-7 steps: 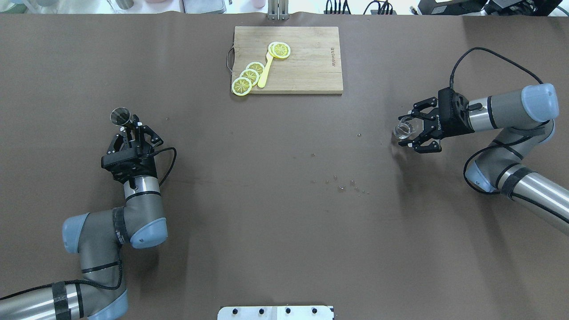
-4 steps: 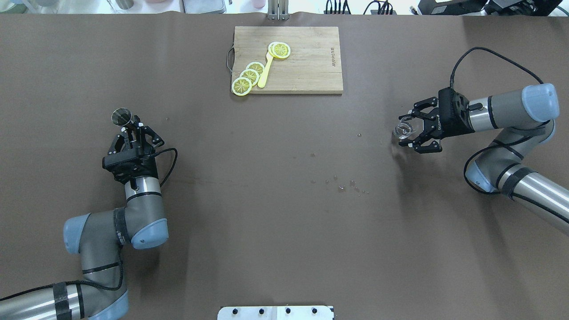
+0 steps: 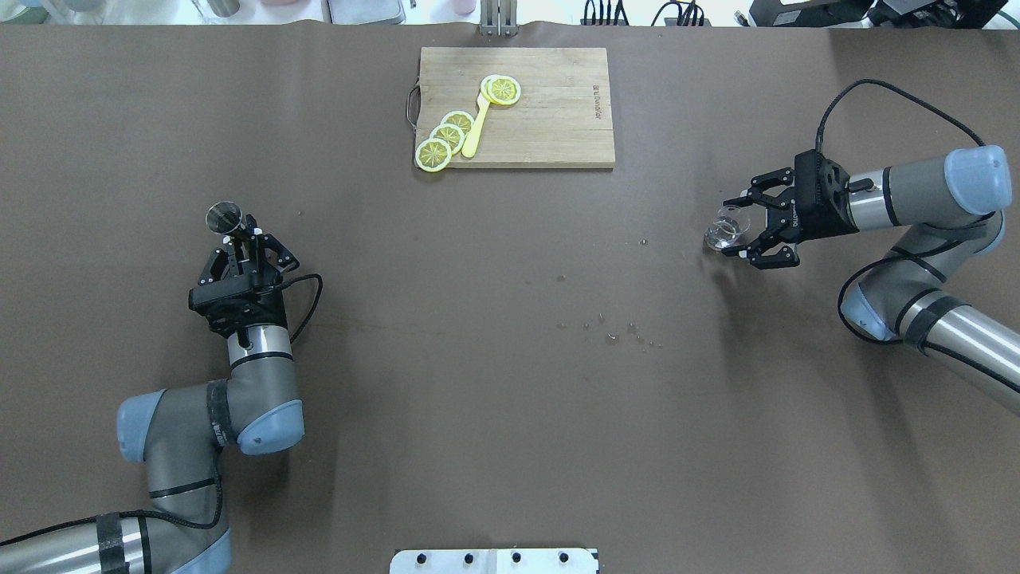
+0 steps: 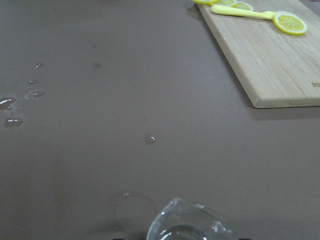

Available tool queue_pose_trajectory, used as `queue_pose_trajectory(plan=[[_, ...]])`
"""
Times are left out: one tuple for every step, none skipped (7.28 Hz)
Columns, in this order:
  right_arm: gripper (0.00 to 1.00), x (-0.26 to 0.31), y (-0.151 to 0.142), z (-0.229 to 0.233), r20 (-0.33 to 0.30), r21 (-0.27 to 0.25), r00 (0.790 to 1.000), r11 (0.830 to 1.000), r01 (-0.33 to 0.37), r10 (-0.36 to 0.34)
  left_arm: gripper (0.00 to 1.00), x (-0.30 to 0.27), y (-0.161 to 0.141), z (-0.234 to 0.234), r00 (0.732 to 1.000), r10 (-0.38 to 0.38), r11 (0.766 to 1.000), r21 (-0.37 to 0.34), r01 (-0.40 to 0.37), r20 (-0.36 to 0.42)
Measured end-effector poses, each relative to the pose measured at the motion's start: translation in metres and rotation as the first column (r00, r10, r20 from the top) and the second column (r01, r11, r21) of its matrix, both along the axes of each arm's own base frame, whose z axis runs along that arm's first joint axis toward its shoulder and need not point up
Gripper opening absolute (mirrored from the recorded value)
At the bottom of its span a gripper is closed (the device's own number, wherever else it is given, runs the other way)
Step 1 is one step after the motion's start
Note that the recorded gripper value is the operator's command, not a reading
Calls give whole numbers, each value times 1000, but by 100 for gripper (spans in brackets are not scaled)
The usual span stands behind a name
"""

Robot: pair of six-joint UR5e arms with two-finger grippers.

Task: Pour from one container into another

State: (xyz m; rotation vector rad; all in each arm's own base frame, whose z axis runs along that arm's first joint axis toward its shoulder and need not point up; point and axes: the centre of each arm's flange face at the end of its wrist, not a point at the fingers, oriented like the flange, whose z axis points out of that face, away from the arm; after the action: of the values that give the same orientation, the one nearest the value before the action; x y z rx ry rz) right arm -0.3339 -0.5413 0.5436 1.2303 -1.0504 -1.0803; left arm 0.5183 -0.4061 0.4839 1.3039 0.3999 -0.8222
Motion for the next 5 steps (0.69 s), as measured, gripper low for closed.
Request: queue_pose_trajectory(plan=[[83, 1, -1, -1, 2, -4, 1000, 1000, -3, 3, 39, 1, 1, 0, 1000, 2, 1000, 0, -2, 0], [84, 3, -3, -3, 5, -5, 1000, 1000, -8, 8, 42, 1, 1, 0, 1000, 3, 1000, 0, -3, 0], [84, 8, -7, -6, 9, -8, 1000, 1000, -16, 16, 45, 1, 2, 0, 1000, 4, 1000, 0, -4, 1], [85, 15, -12, -10, 17, -15, 1000, 1000, -26, 26, 57, 2, 3, 0, 1000, 6, 1000, -2, -6, 6], [98, 26, -18, -20, 33, -30, 999, 999, -38, 39, 98, 3, 3, 1, 1000, 7, 1000, -4, -7, 14]])
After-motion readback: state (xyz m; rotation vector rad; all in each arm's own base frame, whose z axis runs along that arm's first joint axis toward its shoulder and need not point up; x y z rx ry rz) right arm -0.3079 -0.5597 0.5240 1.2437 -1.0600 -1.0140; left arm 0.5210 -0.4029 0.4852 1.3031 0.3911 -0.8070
